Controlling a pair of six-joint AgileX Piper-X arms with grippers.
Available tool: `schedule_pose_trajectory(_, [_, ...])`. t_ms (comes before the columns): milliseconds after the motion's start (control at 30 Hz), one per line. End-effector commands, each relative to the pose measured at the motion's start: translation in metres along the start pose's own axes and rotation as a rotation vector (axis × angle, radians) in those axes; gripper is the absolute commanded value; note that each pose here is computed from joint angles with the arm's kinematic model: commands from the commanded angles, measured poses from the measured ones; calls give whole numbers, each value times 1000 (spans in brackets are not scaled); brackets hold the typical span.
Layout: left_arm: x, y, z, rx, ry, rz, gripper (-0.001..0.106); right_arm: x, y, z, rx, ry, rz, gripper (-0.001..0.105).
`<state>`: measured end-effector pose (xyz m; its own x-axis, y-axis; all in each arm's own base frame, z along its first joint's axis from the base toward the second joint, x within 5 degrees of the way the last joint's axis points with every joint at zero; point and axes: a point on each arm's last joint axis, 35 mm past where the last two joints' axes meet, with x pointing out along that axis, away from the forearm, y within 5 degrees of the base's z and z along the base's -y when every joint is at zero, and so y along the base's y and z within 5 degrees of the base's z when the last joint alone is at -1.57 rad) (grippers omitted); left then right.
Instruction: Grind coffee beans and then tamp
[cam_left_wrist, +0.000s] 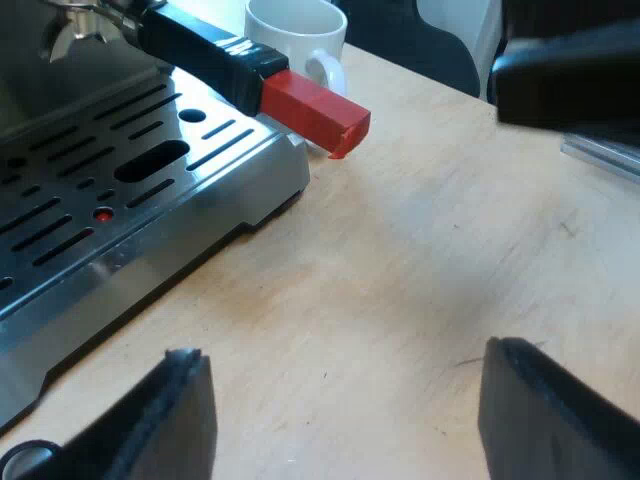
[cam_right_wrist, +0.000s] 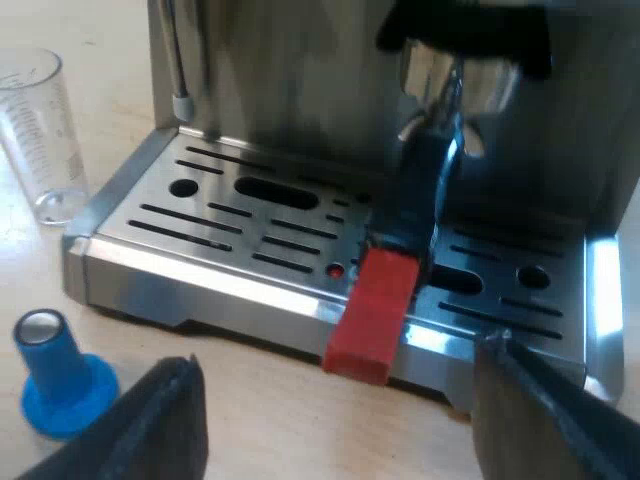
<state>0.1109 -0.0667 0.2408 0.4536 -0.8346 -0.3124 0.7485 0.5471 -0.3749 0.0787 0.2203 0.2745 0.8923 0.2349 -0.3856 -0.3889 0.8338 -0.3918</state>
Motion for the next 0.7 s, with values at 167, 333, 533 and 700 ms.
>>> schedule_pose_trajectory(167, [0,-1,2,5,-6,-16,59,-1,-26,35,72,78,48,59])
schedule_pose_trajectory(333, [0,-1,2,6,-7,-16,59,14,-53,45,147,184,76,59])
schedule_pose_trajectory(533, [0,-1,2,6,-7,-16,59,32,-71,41,258,287,126,59])
schedule_pose_trajectory(700, [0,-1,2,6,-7,-16,59,46,-70,46,268,316,118,59])
